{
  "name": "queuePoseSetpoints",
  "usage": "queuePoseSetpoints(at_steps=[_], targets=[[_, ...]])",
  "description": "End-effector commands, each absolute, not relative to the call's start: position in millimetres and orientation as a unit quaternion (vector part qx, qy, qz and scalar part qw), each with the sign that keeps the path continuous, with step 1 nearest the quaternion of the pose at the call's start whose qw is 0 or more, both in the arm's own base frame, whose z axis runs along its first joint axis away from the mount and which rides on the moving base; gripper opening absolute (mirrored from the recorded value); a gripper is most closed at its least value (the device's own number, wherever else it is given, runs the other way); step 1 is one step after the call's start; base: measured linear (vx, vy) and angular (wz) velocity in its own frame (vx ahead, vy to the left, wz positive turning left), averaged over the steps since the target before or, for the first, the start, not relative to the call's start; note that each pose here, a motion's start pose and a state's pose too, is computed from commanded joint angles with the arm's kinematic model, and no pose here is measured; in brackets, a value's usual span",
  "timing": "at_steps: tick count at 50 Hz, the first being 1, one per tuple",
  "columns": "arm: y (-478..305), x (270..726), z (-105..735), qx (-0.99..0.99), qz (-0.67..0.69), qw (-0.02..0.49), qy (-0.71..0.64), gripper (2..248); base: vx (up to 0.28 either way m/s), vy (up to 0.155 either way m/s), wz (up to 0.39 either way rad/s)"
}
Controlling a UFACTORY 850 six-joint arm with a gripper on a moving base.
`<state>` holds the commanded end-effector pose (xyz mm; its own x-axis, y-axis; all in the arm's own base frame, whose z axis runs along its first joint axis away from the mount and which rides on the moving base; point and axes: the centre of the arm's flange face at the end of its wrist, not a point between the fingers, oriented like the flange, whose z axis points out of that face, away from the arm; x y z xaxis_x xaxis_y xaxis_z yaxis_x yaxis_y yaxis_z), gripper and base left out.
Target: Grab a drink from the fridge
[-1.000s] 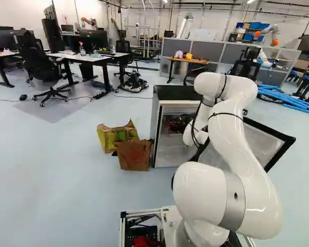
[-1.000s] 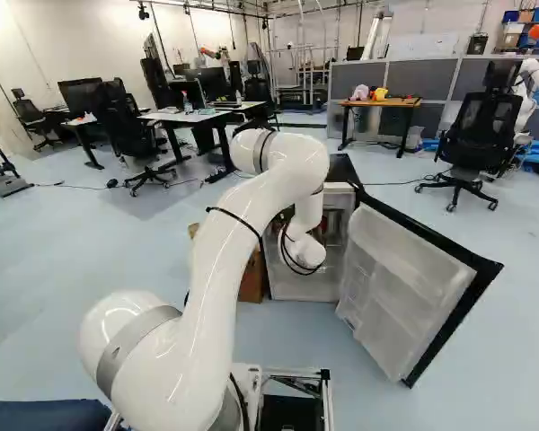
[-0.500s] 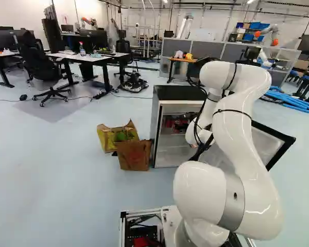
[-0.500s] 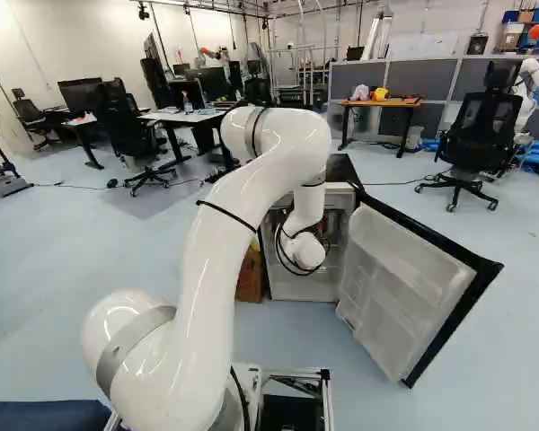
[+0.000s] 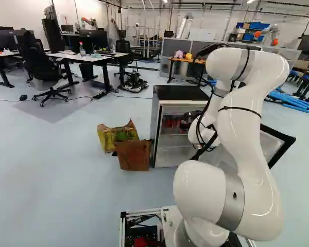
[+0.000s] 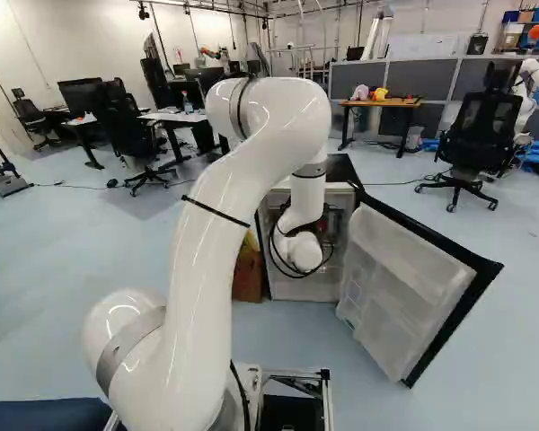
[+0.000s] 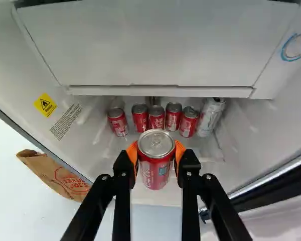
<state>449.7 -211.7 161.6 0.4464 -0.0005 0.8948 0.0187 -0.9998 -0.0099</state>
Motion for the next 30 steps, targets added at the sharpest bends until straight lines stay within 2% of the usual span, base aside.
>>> queuePoseSetpoints(at_steps=[30], targets=[[-205.7, 407.5, 205.5, -0.848, -0.530, -0.006, 0.013, 94, 0.000, 0.000, 0.000]])
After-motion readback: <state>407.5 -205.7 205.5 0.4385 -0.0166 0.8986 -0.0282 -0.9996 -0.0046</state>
